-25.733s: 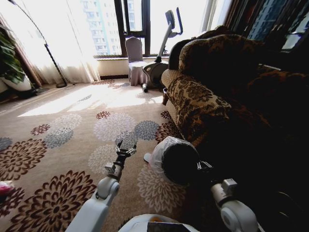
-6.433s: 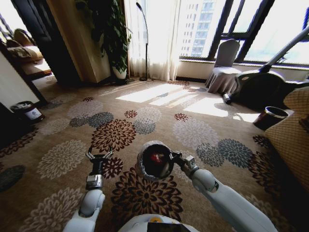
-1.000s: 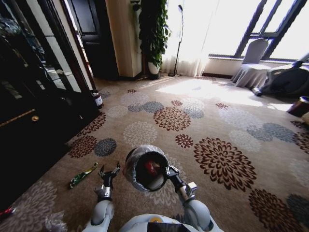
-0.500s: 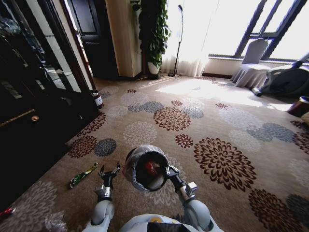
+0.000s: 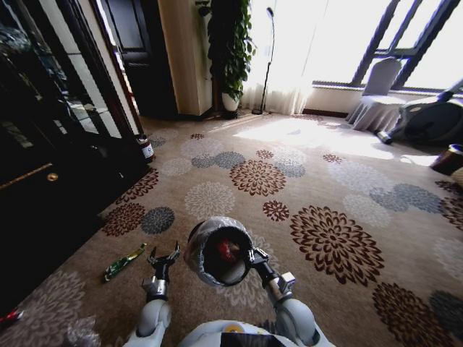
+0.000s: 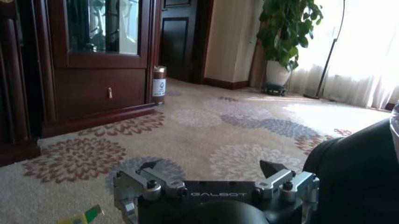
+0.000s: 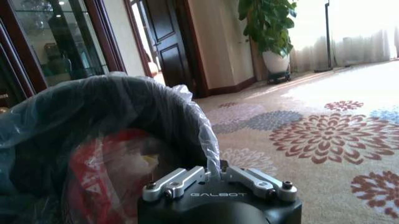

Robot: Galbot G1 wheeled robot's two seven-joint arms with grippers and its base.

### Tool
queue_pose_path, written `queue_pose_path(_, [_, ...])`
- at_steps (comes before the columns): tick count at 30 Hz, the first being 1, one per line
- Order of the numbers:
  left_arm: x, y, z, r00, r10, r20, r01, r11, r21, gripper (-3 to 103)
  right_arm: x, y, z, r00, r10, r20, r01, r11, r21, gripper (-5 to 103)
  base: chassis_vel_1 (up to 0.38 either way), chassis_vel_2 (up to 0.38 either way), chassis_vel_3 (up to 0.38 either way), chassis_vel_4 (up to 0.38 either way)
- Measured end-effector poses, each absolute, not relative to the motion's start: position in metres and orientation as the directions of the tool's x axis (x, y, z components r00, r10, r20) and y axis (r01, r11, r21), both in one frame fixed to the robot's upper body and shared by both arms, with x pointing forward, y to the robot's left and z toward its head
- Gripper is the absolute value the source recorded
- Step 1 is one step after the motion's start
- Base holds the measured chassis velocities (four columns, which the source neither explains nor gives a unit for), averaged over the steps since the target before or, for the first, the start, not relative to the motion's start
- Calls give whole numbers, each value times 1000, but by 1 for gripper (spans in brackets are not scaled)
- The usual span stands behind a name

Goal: Pick up the trash from the ground and place it into the trash bin.

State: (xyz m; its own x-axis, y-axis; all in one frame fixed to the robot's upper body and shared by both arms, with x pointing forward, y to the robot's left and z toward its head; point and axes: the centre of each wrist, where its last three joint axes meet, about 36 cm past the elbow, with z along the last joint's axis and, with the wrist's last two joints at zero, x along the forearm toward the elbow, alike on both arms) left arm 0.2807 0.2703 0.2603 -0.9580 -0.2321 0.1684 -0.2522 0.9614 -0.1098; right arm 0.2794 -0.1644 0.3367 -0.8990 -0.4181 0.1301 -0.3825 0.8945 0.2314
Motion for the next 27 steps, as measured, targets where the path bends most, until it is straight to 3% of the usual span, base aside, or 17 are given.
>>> queue_pose_path(27, [281,270,260,-958,-232,168,-252,961,-110,100,279,-165,337,-899,-418,130,-382,895,231,1,24,24,-24,-25])
